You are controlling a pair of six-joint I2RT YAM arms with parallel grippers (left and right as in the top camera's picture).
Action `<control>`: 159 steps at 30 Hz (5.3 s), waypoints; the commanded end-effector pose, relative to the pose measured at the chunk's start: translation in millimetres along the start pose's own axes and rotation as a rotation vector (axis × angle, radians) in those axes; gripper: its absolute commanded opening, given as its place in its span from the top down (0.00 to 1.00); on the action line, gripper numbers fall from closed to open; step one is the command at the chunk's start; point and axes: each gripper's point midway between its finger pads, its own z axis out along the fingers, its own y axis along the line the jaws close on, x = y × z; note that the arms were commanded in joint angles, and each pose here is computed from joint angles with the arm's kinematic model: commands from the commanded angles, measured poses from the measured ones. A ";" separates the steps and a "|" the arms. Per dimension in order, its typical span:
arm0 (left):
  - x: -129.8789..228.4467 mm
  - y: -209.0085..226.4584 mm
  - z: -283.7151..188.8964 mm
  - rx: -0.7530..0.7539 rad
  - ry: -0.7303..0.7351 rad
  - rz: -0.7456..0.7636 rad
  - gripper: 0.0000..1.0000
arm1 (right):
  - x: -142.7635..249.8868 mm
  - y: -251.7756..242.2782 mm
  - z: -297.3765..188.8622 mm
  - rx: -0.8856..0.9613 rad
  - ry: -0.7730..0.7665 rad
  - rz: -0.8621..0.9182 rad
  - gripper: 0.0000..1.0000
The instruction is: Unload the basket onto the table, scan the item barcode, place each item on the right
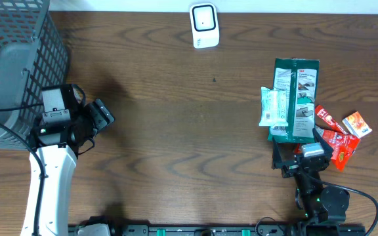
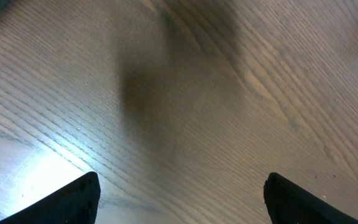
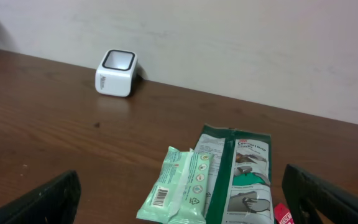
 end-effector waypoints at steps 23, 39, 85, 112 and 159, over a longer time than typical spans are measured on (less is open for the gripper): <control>-20.5 17.6 -146.0 -0.004 -0.524 0.056 0.15 | -0.1 1.8 -0.3 -0.011 -0.004 -0.015 0.01; -6.9 0.1 -189.4 0.233 -0.868 0.104 0.15 | 0.0 1.8 -0.3 -0.011 -0.003 -0.015 0.01; 7.8 -14.8 -151.6 0.632 -1.285 0.107 0.15 | 0.0 1.8 -0.3 -0.011 -0.003 -0.015 0.01; 67.7 -13.9 -36.1 0.388 -0.844 0.614 0.15 | 0.0 1.9 -0.3 -0.012 -0.003 -0.015 0.01; 67.0 -13.0 -35.7 0.381 -0.845 0.611 0.15 | 0.0 1.9 -0.3 -0.012 -0.003 -0.015 0.01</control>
